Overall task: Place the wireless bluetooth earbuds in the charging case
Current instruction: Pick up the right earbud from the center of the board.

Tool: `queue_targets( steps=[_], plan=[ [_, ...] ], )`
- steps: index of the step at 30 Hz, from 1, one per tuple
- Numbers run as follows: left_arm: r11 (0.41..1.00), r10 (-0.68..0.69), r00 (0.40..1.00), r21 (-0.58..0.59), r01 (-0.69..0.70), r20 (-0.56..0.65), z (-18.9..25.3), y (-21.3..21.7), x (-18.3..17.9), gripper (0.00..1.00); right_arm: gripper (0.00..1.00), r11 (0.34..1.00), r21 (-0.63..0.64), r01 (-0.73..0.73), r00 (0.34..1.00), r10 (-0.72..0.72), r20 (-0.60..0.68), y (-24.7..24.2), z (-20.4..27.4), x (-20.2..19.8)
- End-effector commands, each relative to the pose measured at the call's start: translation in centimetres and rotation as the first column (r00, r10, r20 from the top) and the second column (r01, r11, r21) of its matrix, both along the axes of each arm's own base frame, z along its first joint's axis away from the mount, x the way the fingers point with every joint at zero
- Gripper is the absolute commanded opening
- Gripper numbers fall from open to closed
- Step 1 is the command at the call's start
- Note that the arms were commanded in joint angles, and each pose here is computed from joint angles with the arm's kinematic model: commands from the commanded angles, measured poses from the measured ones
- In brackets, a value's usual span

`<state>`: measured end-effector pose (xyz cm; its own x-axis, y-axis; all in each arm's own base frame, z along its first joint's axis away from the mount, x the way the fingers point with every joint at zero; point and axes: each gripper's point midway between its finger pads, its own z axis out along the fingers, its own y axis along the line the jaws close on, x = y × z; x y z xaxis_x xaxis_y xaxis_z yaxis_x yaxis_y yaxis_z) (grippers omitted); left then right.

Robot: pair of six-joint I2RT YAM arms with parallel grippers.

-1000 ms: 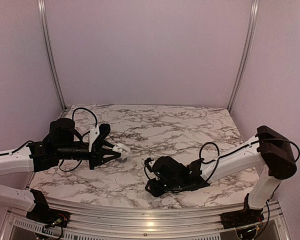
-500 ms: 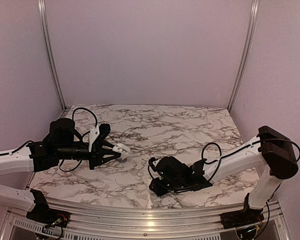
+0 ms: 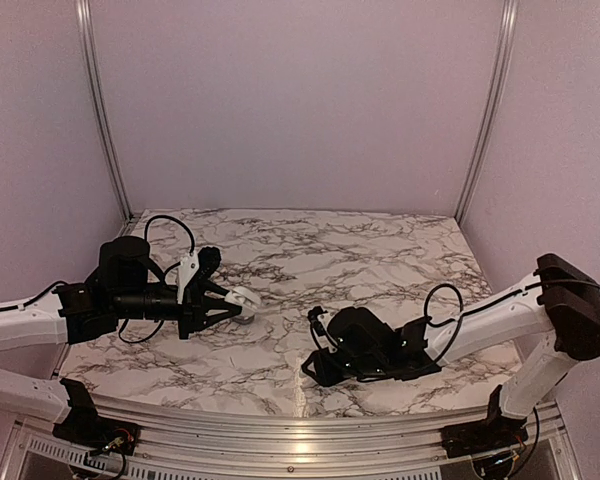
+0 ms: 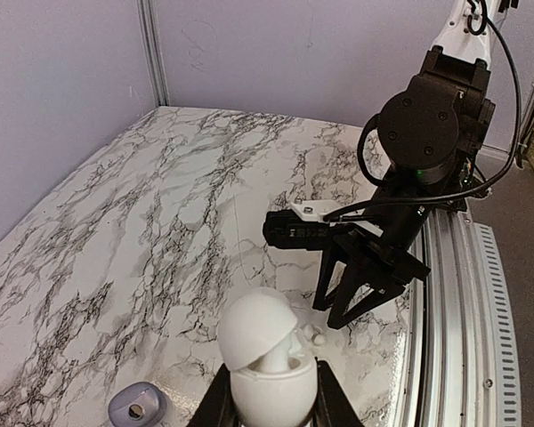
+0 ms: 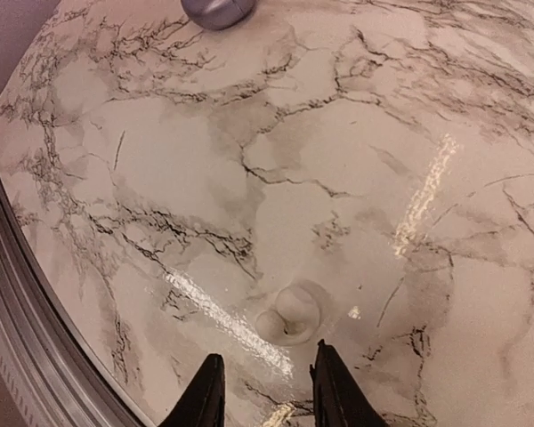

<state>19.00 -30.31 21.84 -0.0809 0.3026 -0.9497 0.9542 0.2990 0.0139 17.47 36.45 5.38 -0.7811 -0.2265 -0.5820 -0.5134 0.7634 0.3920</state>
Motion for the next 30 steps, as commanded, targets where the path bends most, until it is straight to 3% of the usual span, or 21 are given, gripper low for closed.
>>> queue_targets(
  steps=[1, 24, 30],
  plan=[
    [0.999, 0.003, 1.000, -0.036, -0.002, 0.027, 1.1, 0.2, 0.0, 0.00, 0.28, 0.999, 0.000, 0.054, 0.998, -0.054, -0.014, -0.2, -0.9, 1.2],
    [1.000, 0.019, 0.999, -0.024, -0.018, 0.029, 0.8, 0.2, 0.4, 0.00, 0.14, 0.999, -0.039, 0.011, 0.998, -0.014, -0.059, 1.7, -3.8, 1.5],
    [1.000, 0.018, 0.999, -0.024, -0.018, 0.029, 0.8, 0.2, 0.4, 0.00, 0.01, 0.999, -0.041, 0.008, 0.998, -0.010, -0.057, 1.8, -3.7, 1.4]
  ],
)
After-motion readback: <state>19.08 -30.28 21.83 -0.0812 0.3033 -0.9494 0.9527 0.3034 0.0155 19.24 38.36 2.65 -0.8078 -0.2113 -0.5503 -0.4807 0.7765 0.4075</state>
